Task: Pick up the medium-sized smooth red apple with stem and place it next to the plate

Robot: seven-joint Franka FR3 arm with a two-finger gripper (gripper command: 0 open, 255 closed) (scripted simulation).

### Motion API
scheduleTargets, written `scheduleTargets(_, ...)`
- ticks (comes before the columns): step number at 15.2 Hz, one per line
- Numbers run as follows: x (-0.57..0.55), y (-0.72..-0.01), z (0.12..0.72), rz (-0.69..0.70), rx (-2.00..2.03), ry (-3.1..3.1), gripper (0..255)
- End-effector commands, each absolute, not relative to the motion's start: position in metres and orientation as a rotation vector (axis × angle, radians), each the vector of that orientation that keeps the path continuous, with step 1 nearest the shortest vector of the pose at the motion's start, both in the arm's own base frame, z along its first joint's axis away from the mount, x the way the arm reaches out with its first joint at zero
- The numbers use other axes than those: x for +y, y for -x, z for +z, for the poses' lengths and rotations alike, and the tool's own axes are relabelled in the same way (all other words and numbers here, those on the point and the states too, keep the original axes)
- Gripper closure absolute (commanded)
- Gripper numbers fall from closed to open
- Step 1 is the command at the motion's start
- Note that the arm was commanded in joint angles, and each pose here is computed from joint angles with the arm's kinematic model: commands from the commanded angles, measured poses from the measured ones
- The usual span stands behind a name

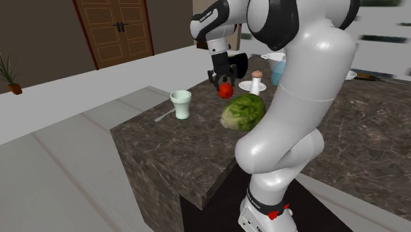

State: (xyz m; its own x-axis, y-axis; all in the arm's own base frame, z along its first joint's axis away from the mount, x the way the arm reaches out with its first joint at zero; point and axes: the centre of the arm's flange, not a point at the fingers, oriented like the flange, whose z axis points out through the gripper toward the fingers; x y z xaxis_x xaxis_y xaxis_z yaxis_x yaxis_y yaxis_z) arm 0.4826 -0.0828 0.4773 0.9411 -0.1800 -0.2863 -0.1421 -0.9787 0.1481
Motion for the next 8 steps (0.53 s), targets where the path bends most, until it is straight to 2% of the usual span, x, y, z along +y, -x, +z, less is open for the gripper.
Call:
scheduleTargets(1,-0.107,-0.5,0.479,-0.456,-0.246,-2.97,255)
scheduleTargets(8,-0.181,-0.555,0.479,-0.456,-0.246,-2.97,255)
